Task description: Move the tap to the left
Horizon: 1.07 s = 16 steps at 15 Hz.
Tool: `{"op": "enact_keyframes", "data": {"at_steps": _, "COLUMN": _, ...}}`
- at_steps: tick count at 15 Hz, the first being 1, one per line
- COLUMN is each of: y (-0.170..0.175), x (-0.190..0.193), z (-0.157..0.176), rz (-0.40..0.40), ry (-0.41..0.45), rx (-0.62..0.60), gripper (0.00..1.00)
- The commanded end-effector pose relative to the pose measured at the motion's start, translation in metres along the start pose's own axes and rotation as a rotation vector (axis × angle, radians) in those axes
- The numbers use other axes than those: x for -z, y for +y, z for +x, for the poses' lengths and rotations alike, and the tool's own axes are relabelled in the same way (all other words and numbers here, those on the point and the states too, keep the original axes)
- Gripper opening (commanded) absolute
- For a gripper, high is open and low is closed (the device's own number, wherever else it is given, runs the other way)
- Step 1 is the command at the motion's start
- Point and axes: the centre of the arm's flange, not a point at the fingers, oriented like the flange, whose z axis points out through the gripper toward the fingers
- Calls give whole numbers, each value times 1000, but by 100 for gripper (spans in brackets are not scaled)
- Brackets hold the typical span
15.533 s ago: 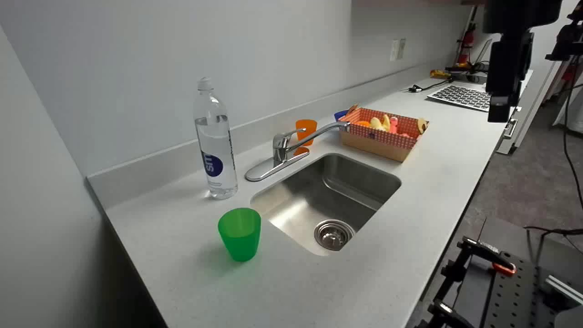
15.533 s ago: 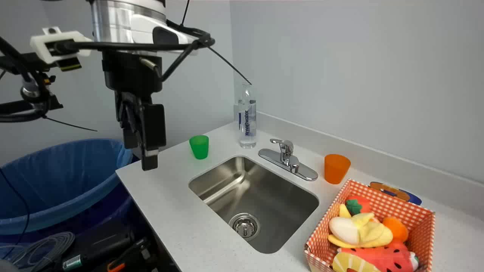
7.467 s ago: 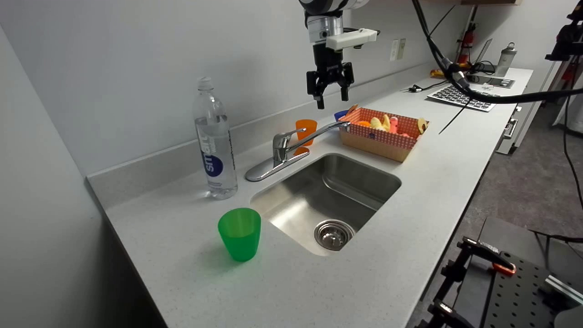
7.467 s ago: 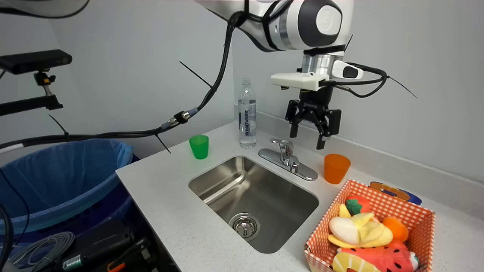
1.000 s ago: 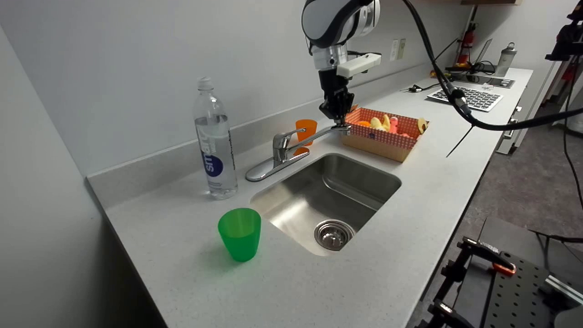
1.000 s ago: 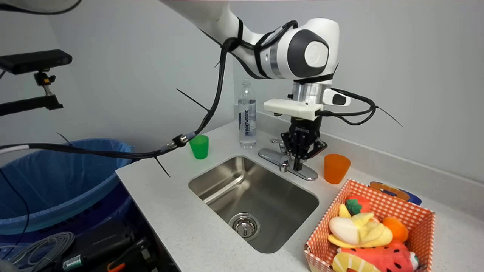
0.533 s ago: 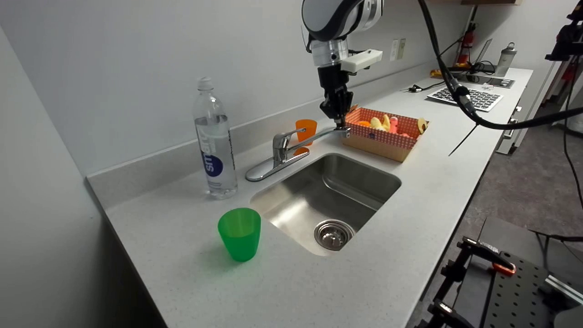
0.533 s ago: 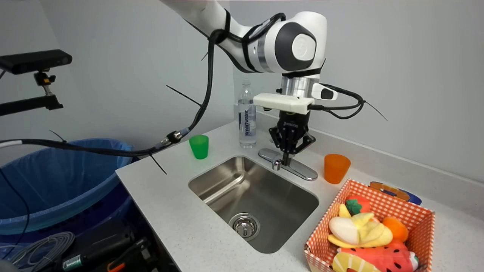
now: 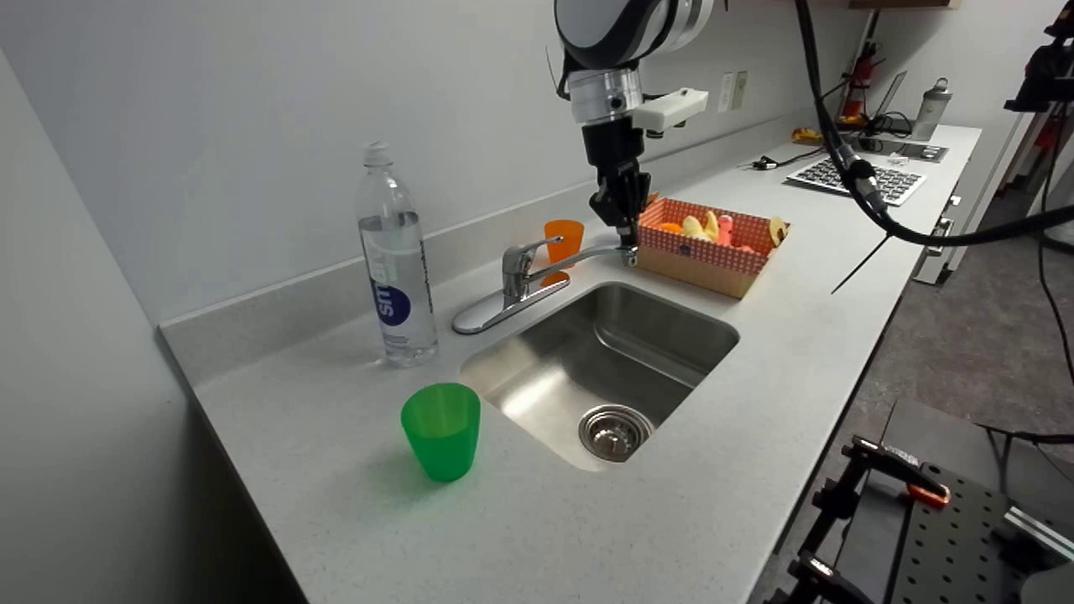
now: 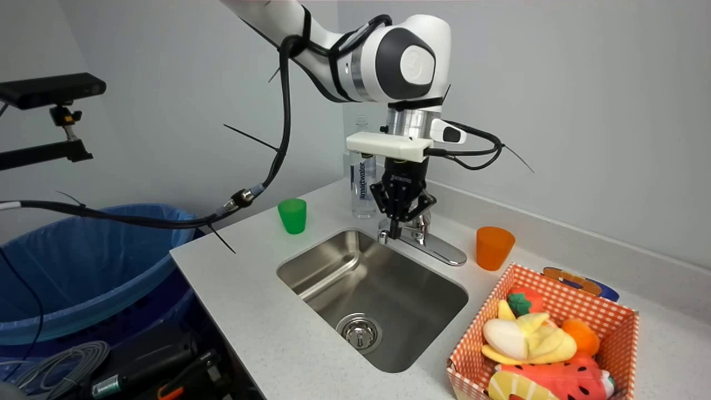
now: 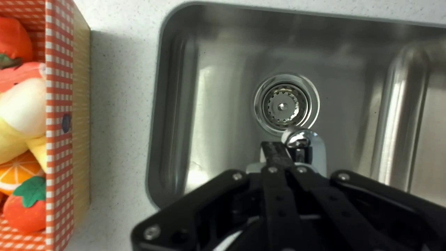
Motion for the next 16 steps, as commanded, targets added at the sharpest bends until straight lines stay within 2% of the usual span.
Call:
{"op": "enact_keyframes", "data": {"at_steps": 1, "y": -45, "x": 2, "z": -12, "rz": 13, "ry": 97, "rx": 30, "gripper": 0}}
{"op": "enact_keyframes", "data": {"at_steps": 5, "y": -78, "x": 6, "z": -17, "rz": 4, "ry": 189, "rx": 95, "gripper": 0}}
{"op": "enact_keyframes", "data": {"at_steps": 10, "y": -111, "x": 23, "z": -20, "rz": 43, "ry": 241, "rx": 137, "gripper": 0}}
{"op": "enact_keyframes", "data": {"at_steps": 13, "y": -121, "x": 37, "z": -20, "rz": 72, "ry": 246, "rx": 147, "gripper": 0}}
{"op": "enact_keyframes", "data": {"at_steps": 16, "y": -121, "x": 66, "z": -25, "rz": 99, "ry": 269, "rx": 163, "gripper": 0}}
